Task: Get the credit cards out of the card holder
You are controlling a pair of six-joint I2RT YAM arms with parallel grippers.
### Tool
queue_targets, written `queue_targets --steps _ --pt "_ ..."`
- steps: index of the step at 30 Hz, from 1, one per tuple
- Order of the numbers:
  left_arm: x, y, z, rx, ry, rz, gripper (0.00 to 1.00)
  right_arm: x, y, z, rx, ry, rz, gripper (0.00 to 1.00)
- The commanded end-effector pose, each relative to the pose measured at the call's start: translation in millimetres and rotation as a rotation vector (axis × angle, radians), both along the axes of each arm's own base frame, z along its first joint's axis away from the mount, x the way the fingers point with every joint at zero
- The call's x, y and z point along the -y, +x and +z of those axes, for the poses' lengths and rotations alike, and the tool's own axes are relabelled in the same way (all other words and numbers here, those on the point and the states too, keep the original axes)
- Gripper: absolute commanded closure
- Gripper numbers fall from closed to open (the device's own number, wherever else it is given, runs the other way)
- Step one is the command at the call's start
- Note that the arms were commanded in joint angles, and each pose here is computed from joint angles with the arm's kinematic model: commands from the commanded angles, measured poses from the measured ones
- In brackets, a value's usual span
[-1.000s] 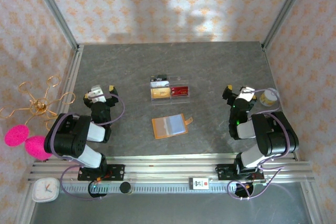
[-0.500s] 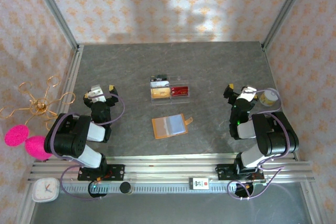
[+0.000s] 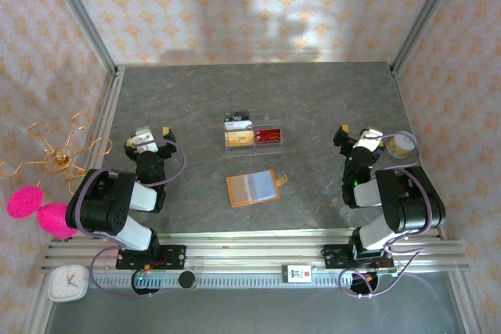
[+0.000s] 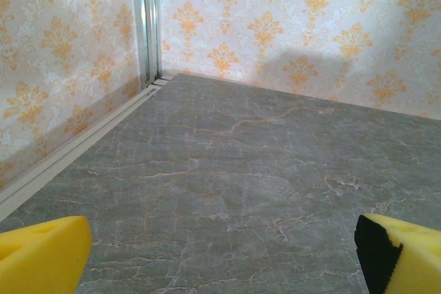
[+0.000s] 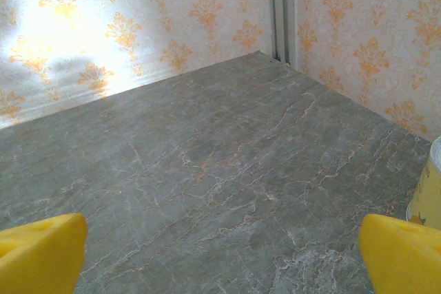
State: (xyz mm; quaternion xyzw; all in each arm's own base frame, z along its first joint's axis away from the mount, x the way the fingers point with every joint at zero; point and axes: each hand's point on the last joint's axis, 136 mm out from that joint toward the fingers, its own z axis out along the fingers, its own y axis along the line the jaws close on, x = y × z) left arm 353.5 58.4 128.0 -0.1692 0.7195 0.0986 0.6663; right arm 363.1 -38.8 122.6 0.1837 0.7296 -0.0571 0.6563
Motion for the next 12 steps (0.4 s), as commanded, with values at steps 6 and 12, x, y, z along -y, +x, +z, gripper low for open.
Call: queue_targets --steps 6,12 --pt "-1.7 4.2 9.1 0.032 0.007 0.015 0.01 2.8 -1.6 6.0 0.028 0.002 -0.012 0.0" --pt "-1.7 4.2 9.5 0.034 0.006 0.014 0.01 2.7 -1.7 6.2 0.029 0.002 -0.011 0.0"
